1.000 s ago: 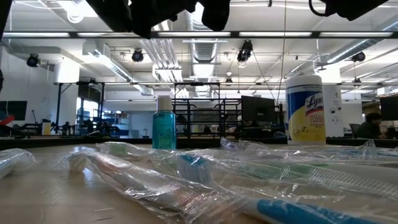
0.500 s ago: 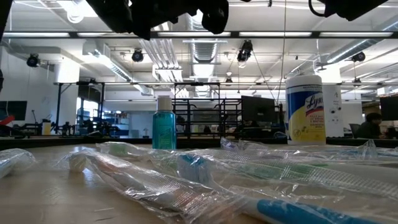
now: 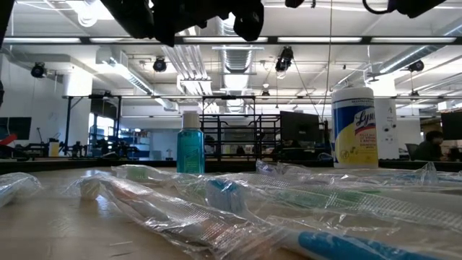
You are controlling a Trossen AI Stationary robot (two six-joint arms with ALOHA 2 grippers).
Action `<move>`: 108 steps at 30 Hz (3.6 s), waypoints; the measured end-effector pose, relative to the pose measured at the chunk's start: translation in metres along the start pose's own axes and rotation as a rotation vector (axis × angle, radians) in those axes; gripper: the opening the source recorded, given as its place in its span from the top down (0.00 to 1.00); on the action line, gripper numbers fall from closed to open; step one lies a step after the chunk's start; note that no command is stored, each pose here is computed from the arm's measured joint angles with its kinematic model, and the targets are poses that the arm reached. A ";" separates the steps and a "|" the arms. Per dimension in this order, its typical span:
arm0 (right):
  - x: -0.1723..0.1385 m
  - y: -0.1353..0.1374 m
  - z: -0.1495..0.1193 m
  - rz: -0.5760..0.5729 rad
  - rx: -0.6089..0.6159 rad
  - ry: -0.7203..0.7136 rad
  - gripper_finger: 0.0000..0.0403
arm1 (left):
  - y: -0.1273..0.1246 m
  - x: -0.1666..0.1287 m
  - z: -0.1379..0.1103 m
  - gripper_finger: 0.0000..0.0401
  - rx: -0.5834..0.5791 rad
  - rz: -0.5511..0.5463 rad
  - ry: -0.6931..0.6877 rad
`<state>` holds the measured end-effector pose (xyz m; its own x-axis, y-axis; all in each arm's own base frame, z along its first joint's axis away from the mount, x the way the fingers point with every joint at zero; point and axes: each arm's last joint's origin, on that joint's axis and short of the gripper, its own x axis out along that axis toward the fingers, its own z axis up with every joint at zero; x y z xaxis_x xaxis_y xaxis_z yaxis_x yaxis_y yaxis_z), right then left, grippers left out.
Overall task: Pick & Place toothbrushing station
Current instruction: Put the right blue mouthwash bottle into the black organizer
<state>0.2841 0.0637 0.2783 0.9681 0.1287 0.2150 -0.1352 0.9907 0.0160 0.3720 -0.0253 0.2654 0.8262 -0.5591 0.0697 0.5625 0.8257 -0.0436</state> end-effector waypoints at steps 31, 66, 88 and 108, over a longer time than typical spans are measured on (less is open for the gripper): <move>0.015 0.104 0.057 -0.771 -0.017 0.381 0.42 | 0.012 -0.007 -0.007 0.82 0.037 0.316 0.091; -0.038 0.114 -0.004 -0.880 -0.279 0.360 0.37 | 0.011 -0.007 -0.010 0.82 0.096 0.316 0.128; -0.092 0.093 -0.023 -0.246 -0.189 -0.076 0.47 | 0.011 -0.006 -0.010 0.81 0.080 0.305 0.132; -0.050 0.062 -0.006 -0.405 -0.051 -0.096 0.47 | 0.011 -0.006 -0.011 0.81 0.099 0.303 0.138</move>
<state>0.2285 0.1185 0.2625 0.9164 -0.2741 0.2917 0.2652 0.9616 0.0705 0.3732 -0.0134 0.2539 0.9557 -0.2866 -0.0669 0.2904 0.9553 0.0560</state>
